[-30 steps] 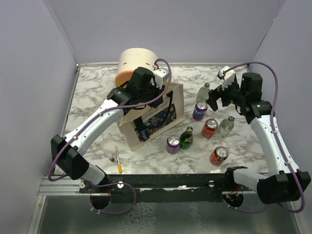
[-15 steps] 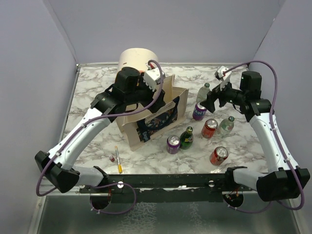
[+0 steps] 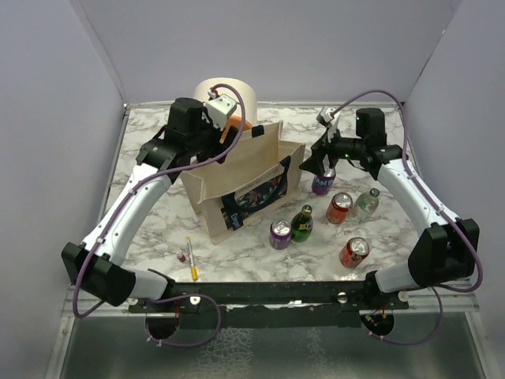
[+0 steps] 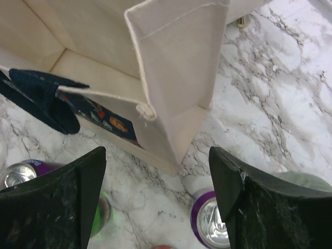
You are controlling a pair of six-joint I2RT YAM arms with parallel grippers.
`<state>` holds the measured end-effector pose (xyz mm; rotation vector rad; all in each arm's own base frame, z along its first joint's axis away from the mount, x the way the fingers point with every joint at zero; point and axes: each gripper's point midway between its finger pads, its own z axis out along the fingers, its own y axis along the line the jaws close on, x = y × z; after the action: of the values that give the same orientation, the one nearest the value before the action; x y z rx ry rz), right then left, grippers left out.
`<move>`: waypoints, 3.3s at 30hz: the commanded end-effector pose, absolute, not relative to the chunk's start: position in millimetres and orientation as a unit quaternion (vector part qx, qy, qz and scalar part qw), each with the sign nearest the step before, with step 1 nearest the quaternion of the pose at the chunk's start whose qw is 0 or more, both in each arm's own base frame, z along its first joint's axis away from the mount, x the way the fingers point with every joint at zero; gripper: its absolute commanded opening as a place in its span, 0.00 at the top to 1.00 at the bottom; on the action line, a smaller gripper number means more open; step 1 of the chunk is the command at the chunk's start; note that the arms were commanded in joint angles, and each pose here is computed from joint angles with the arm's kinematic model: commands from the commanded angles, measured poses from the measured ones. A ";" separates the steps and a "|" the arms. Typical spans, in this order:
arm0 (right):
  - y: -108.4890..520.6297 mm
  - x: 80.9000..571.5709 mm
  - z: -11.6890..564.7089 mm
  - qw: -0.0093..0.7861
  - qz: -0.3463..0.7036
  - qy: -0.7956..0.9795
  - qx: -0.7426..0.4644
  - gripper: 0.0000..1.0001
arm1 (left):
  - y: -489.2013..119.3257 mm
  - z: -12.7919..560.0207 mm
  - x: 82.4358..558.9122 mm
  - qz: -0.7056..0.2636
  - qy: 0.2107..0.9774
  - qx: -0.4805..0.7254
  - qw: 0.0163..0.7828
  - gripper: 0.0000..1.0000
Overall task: Place the beverage into the canvas bag
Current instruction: Adjust the canvas bag at the center of the board, then pick up the drink from the center of the board.
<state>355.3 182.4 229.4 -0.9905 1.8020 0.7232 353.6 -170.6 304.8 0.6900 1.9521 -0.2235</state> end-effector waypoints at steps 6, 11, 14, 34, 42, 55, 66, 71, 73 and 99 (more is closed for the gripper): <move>193.1 408.4 236.8 0.498 0.258 0.725 -0.401 0.39 | -153.7 263.6 355.0 -0.095 0.855 0.252 0.443 0.55; 196.3 419.8 234.0 0.491 0.263 0.730 -0.396 0.47 | -177.0 263.0 316.0 -0.190 0.842 0.283 0.417 0.81; 198.2 423.9 235.2 0.489 0.265 0.728 -0.401 0.47 | -190.0 266.4 290.0 -0.248 0.830 0.300 0.399 0.89; 169.0 410.0 236.8 0.454 0.191 0.771 -0.405 0.28 | -183.1 270.8 258.5 -0.304 0.809 0.295 0.407 0.81; 124.7 370.6 220.0 0.423 0.108 0.825 -0.358 0.19 | -180.4 278.4 269.2 -0.283 0.797 0.312 0.434 0.56; 105.9 360.6 154.8 0.346 0.079 0.872 -0.338 0.00 | -176.6 303.1 289.8 -0.246 0.778 0.326 0.476 0.39; 113.3 377.7 111.9 0.295 0.096 0.888 -0.340 0.02 | -176.9 306.9 296.8 -0.239 0.773 0.331 0.486 0.35; 116.8 381.9 107.7 0.296 0.103 0.886 -0.341 0.09 | -176.1 305.1 299.5 -0.234 0.774 0.331 0.487 0.34; 117.3 384.1 106.8 0.296 0.103 0.886 -0.341 0.10 | -175.9 302.1 299.8 -0.233 0.775 0.332 0.484 0.34; 134.5 386.5 256.4 0.463 0.118 0.803 -0.356 0.77 | -172.4 280.3 307.8 -0.218 0.797 0.326 0.460 0.22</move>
<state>374.4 116.9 143.4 -0.8939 2.2912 0.2715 309.6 -167.4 275.5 0.7806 1.9803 -0.5008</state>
